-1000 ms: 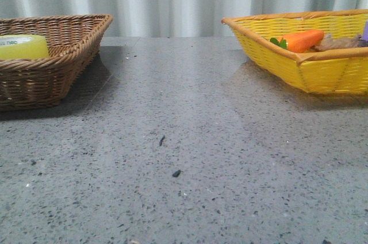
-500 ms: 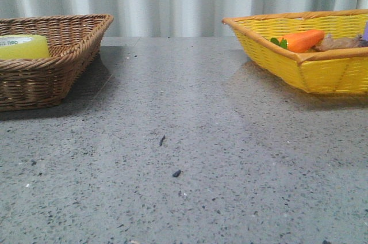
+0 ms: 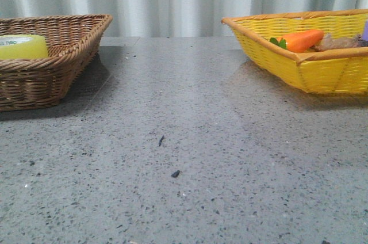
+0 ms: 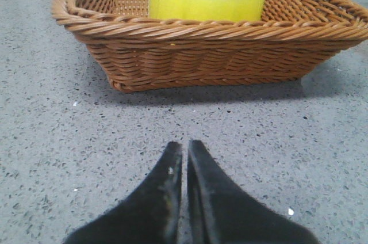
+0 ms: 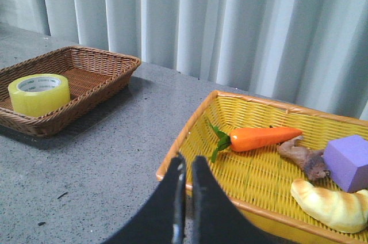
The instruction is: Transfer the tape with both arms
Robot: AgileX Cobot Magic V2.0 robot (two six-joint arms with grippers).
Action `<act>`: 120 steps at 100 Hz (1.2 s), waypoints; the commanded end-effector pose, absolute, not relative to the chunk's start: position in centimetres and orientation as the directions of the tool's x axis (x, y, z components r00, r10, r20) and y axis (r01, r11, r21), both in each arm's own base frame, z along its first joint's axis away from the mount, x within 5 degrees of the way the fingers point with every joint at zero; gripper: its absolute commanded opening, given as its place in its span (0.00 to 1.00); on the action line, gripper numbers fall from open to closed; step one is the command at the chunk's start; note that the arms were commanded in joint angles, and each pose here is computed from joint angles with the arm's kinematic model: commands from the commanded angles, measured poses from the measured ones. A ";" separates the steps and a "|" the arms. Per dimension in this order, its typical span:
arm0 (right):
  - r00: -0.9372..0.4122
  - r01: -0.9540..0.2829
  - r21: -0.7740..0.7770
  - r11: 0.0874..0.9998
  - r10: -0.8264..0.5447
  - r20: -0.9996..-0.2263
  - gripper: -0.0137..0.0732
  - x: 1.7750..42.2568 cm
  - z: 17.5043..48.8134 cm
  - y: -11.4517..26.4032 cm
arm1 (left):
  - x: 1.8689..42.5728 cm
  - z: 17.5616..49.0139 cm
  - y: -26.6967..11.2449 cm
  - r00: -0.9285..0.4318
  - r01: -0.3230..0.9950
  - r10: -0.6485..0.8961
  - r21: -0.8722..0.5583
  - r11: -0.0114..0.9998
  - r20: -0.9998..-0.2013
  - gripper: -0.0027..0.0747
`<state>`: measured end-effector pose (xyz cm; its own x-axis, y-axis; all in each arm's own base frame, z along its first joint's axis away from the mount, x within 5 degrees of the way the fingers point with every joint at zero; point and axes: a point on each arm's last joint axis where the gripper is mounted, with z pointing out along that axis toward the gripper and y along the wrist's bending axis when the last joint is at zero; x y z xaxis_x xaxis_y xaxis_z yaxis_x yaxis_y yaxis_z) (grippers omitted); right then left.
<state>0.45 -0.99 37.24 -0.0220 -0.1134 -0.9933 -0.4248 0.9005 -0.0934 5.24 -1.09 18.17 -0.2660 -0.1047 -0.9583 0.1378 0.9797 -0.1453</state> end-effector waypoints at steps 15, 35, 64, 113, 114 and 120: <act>0.058 -0.411 -0.111 0.905 -0.096 -0.994 0.09 0.5 38.5 -1.0 | 5.2 18.5 -1.0 -0.204 0.139 -0.125 -0.155 0.978 -0.971 0.01; 0.058 -0.411 -0.111 0.905 -0.096 -0.994 0.09 0.5 38.5 -1.0 | 5.2 18.5 -1.0 -0.204 0.139 -0.125 -0.155 0.978 -0.971 0.01; 0.024 -0.387 -0.123 0.914 -0.123 -0.992 0.09 1.2 37.1 -0.6 | 5.2 18.5 -1.0 -0.204 0.139 -0.125 -0.155 0.978 -0.971 0.01; -0.017 -0.063 -0.148 0.987 -0.149 -0.989 0.09 6.6 23.7 0.4 | 5.2 18.5 -1.0 -0.204 0.139 -0.125 -0.155 0.978 -0.971 0.01; -0.026 -0.064 -0.148 0.987 -0.150 -0.988 0.09 6.6 23.4 0.3 | 5.2 18.5 -1.0 -0.204 0.139 -0.125 -0.155 0.978 -0.971 0.01; -0.069 -0.054 -0.148 0.987 -0.152 -0.986 0.09 6.3 22.3 0.2 | 5.2 18.5 -1.0 -0.204 0.139 -0.125 -0.155 0.978 -0.971 0.01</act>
